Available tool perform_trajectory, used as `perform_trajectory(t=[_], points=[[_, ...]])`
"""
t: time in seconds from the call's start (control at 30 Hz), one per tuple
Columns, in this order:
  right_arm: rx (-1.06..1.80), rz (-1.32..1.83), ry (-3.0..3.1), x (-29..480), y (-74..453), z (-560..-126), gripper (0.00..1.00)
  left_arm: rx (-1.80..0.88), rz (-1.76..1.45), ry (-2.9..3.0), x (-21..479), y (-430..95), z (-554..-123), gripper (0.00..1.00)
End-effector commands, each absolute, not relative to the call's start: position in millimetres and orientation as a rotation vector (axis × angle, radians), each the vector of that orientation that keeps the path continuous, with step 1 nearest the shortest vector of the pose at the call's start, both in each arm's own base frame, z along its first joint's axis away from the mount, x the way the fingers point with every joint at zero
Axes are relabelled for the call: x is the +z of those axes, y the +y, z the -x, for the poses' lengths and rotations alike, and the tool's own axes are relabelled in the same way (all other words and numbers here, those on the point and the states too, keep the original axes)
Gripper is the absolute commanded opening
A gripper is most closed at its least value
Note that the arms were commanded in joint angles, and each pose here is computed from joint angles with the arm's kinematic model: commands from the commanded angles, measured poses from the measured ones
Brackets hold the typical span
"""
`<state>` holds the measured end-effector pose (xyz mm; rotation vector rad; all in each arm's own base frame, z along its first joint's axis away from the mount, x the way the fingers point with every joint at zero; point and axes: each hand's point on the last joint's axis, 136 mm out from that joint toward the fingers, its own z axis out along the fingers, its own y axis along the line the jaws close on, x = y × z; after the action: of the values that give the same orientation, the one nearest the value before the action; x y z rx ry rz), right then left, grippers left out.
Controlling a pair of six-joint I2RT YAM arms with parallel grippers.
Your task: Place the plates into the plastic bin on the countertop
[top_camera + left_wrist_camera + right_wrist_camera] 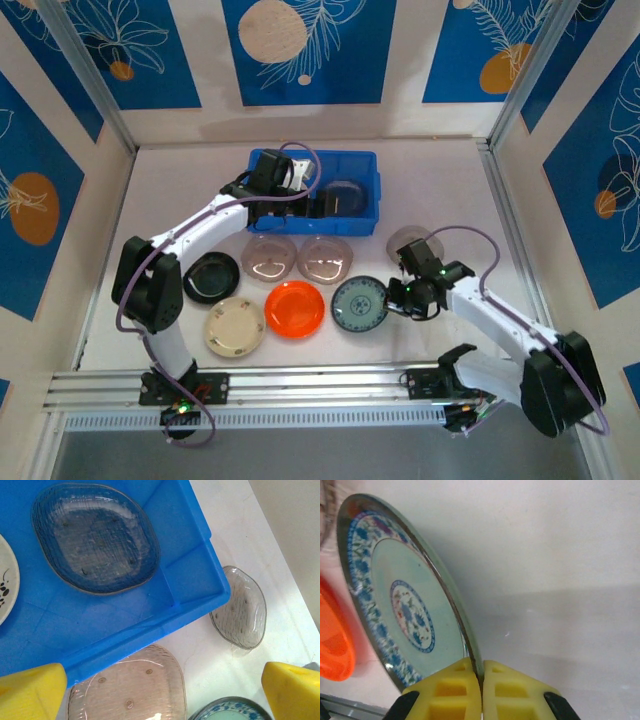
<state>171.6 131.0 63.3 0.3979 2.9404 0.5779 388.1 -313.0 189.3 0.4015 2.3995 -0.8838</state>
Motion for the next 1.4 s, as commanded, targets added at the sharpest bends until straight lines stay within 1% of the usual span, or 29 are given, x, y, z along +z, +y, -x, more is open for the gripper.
perform_trajectory(t=[0.0,0.13,0.23,0.4,0.53,0.57,0.8,0.9,1.0,1.17,1.2,1.3,1.37], points=[[0.562,-0.435,2.891,90,125,-171,0.0,-0.888,-0.435,2.345,214,-313,-386,0.99],[0.589,-0.417,2.805,123,123,-175,0.0,-0.911,-0.427,2.326,219,-314,-386,0.99],[0.654,-0.395,2.749,149,130,-187,0.0,-0.968,-0.421,2.309,222,-317,-384,0.97],[0.766,-0.341,2.645,184,149,-227,0.0,-1.116,-0.408,2.289,225,-326,-371,0.9],[0.815,-0.302,2.572,198,164,-263,0.0,-1.155,-0.382,2.298,219,-322,-362,0.87],[0.823,-0.299,2.559,200,167,-271,0.0,-1.152,-0.373,2.306,216,-320,-360,0.85],[0.913,-0.291,2.485,213,184,-311,0.0,-1.177,-0.321,2.329,204,-308,-350,0.77],[0.959,-0.278,2.452,220,191,-320,0.0,-1.189,-0.295,2.339,199,-305,-351,0.67],[1.005,-0.267,2.439,224,198,-326,0.0,-1.205,-0.26,2.335,198,-300,-356,0.51],[1.021,-0.244,2.431,223,204,-337,0.0,-1.249,-0.21,2.312,202,-294,-363,0.29],[1.023,-0.239,2.431,223,206,-339,0.0,-1.262,-0.202,2.301,204,-293,-364,0.24],[1.02,-0.226,2.419,222,207,-347,0.0,-1.3,-0.184,2.278,210,-291,-367,0.0],[1.014,-0.22,2.415,221,207,-352,0.0,-1.319,-0.174,2.268,214,-289,-368,0.0]])
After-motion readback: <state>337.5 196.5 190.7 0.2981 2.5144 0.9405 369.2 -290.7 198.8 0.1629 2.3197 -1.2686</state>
